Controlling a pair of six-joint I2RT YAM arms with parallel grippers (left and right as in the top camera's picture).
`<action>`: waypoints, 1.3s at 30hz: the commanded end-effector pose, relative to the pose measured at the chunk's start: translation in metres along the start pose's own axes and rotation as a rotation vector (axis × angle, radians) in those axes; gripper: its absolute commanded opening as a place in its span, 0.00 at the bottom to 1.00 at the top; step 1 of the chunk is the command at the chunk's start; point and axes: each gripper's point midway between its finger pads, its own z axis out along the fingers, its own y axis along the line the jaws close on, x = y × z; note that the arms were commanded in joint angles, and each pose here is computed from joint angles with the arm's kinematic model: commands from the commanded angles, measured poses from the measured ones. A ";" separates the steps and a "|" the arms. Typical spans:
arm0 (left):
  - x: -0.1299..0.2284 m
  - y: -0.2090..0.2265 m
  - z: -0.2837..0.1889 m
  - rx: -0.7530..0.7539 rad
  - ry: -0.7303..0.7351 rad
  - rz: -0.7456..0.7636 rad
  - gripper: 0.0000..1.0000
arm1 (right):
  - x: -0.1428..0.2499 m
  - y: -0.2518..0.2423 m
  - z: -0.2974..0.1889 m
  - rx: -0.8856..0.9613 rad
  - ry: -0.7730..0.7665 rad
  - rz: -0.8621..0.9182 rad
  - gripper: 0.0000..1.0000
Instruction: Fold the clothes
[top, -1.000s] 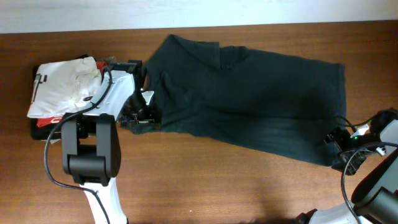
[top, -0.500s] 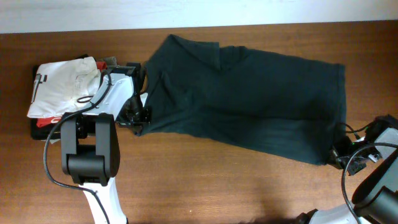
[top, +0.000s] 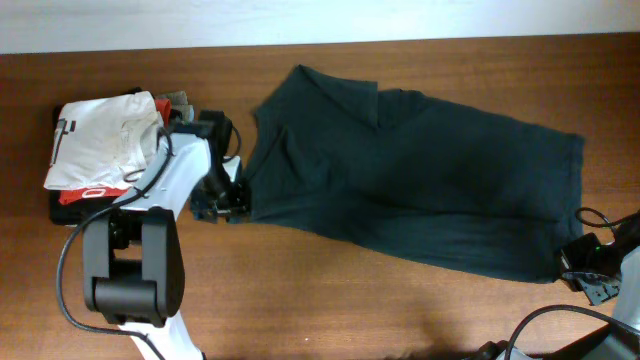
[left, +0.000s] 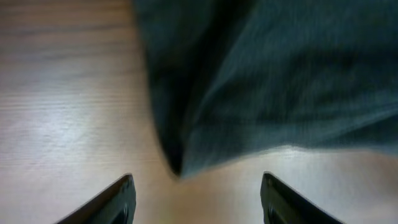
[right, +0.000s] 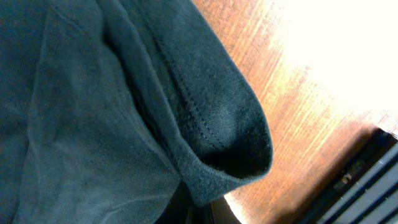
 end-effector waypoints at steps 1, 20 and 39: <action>-0.003 -0.011 0.019 0.055 -0.038 -0.003 0.61 | -0.002 -0.005 -0.002 0.021 -0.019 0.015 0.04; 0.094 0.045 -0.058 -0.115 0.118 -0.134 0.44 | -0.010 -0.008 -0.003 0.043 -0.054 0.007 0.46; -0.046 -0.125 0.000 0.084 -0.348 0.589 0.56 | -0.019 0.071 -0.037 -0.372 -0.068 -0.201 0.57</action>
